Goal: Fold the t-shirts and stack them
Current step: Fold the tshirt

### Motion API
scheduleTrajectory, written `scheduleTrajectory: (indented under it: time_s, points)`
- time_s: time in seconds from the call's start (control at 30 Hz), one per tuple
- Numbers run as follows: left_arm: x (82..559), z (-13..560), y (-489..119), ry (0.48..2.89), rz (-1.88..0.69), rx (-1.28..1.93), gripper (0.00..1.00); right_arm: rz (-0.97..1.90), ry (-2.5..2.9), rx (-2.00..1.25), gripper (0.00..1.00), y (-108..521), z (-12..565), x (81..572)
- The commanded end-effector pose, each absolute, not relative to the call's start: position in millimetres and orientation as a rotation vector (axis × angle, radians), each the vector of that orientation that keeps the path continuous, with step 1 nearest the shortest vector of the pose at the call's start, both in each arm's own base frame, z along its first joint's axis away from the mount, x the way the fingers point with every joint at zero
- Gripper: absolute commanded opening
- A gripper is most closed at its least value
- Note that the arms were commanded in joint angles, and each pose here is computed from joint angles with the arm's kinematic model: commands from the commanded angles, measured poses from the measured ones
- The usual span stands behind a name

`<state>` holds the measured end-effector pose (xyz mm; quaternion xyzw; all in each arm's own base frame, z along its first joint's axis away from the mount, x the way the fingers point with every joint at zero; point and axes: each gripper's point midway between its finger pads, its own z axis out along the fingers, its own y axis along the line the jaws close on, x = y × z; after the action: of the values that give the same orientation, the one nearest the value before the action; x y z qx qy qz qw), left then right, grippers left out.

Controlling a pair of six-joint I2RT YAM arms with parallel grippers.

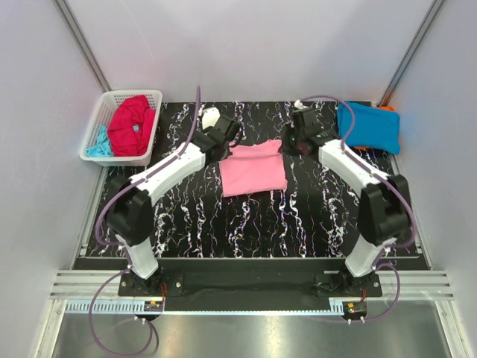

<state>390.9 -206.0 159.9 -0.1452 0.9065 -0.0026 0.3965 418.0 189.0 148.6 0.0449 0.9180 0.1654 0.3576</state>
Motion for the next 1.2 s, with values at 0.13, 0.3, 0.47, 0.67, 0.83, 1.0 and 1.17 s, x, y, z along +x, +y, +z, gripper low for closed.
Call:
scheduleTrajectory:
  time_s: [0.13,0.3,0.47,0.67,0.83,1.0,1.17]
  points:
    - [475,156,-184,2.240,0.091,-0.413,0.00,0.491,2.236,0.072,0.00,195,151,518]
    - [516,97,-180,2.326,0.126,-0.414,0.00,0.510,2.252,0.065,0.00,196,116,565]
    - [558,76,-179,2.325,0.070,-0.431,0.00,0.533,2.273,0.103,0.00,196,82,598]
    - [592,78,-168,2.278,0.042,-0.457,0.00,0.593,2.234,0.116,0.00,203,89,635]
    - [601,85,-165,2.257,0.026,-0.422,0.23,0.593,2.287,0.107,0.22,207,76,639]
    - [599,109,-158,2.152,-0.015,-0.413,0.38,0.550,2.259,0.097,0.38,200,93,640]
    - [589,129,-150,2.084,-0.044,-0.440,0.38,0.520,2.246,0.100,0.47,194,108,636]
